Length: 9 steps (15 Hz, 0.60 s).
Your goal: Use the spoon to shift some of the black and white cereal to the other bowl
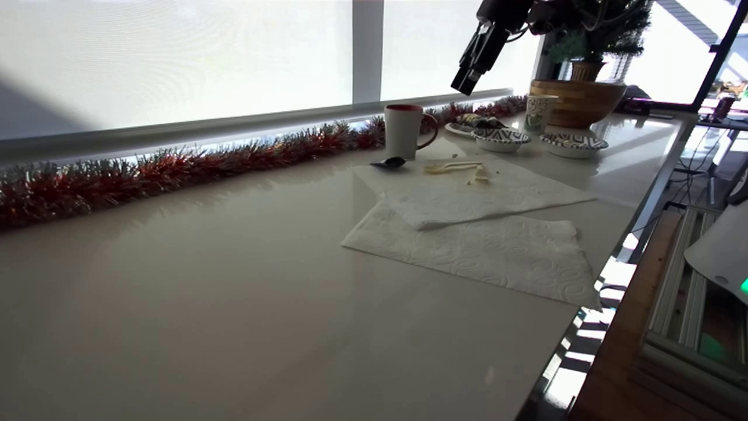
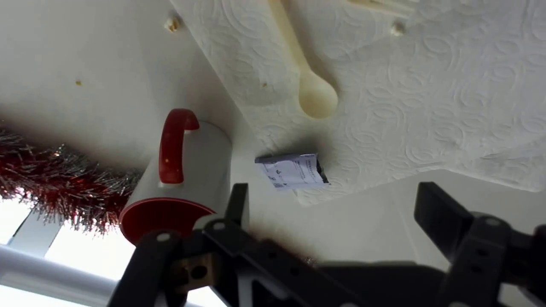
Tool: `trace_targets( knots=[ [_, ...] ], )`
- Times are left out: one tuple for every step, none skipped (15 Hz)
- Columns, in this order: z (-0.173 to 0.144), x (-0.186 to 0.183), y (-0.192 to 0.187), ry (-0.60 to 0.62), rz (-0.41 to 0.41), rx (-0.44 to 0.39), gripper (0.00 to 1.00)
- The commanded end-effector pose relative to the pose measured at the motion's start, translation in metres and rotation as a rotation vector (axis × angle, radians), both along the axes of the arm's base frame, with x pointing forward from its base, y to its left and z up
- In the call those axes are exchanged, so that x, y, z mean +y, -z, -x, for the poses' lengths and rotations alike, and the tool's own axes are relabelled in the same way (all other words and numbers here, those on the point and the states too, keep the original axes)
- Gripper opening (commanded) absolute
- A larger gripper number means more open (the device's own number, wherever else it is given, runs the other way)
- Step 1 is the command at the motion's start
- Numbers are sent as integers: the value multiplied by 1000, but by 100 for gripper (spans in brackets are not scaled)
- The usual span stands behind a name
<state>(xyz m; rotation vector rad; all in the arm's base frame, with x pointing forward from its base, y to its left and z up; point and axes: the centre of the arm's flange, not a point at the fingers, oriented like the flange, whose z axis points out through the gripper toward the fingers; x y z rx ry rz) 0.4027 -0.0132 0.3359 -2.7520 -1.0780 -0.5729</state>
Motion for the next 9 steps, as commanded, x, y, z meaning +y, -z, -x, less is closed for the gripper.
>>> trace_targets(
  knots=[
    [11, -15, 33, -126, -29, -60, 100],
    [10, -19, 41, -156, -9, -60, 100],
    [9, -21, 51, -191, 15, -69, 100],
    [9, -22, 59, -222, 32, -79, 100],
    [10, -22, 67, -250, 33, -83, 100],
    [11, -21, 75, -276, 38, -90, 100],
    [11, -21, 82, -290, 41, -98, 100],
    [11, -23, 90, -298, 40, -99, 100],
    [12, -24, 94, -297, 18, -103, 100]
  ],
)
